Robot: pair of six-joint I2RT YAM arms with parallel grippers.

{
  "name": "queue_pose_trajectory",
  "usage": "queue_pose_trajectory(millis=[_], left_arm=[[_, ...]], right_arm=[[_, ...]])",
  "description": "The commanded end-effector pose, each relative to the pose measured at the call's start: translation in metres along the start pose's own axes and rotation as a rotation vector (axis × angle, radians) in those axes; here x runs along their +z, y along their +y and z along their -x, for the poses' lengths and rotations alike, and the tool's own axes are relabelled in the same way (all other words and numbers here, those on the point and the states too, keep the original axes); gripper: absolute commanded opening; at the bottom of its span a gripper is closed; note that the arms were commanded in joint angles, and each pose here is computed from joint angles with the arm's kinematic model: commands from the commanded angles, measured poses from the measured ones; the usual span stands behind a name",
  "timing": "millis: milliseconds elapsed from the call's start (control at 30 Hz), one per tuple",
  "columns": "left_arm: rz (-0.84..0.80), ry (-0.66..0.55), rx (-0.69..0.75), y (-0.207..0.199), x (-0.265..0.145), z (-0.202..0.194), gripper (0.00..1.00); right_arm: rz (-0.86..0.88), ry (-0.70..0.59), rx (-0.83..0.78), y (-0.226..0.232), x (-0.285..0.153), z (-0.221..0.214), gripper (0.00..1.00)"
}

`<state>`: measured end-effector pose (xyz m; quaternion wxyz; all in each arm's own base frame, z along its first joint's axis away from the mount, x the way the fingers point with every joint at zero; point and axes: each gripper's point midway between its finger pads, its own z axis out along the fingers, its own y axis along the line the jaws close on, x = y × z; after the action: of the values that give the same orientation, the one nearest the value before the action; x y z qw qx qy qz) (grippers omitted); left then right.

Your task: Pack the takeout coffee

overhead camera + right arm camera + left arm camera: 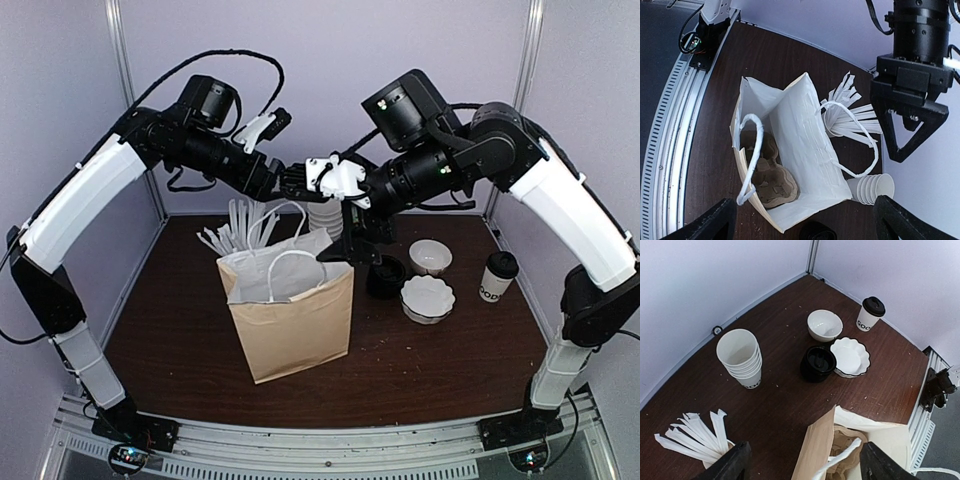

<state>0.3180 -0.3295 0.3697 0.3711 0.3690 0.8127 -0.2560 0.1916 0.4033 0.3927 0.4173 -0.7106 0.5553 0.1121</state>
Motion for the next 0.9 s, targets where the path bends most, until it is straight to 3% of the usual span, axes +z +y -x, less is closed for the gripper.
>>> queue_pose_trajectory(millis=[0, 200, 367, 567, 767, 867], left_arm=[[0.051, -0.081, 0.049, 0.001, -0.038, 0.02, 0.79], [0.046, 0.055, 0.089, -0.006, -0.061, -0.031, 0.81], [0.1, 0.186, 0.058, 0.007, -0.049, -0.077, 0.83], [0.03, 0.308, 0.06, 0.005, -0.018, -0.103, 0.8], [0.019, 0.376, 0.059, 0.01, 0.003, -0.116, 0.68], [0.012, 0.392, 0.065, 0.012, 0.011, -0.117, 0.52]], right_arm=[[0.032, -0.048, 0.021, 0.003, -0.037, -0.005, 1.0], [0.045, -0.021, 0.048, 0.009, -0.051, -0.038, 0.99], [0.098, 0.057, 0.081, 0.027, -0.033, -0.076, 0.95], [0.115, 0.094, 0.099, 0.03, -0.021, -0.094, 0.94], [0.122, 0.101, 0.12, 0.027, -0.015, -0.099, 0.92], [0.189, 0.036, 0.124, 0.036, -0.016, -0.086, 0.89]])
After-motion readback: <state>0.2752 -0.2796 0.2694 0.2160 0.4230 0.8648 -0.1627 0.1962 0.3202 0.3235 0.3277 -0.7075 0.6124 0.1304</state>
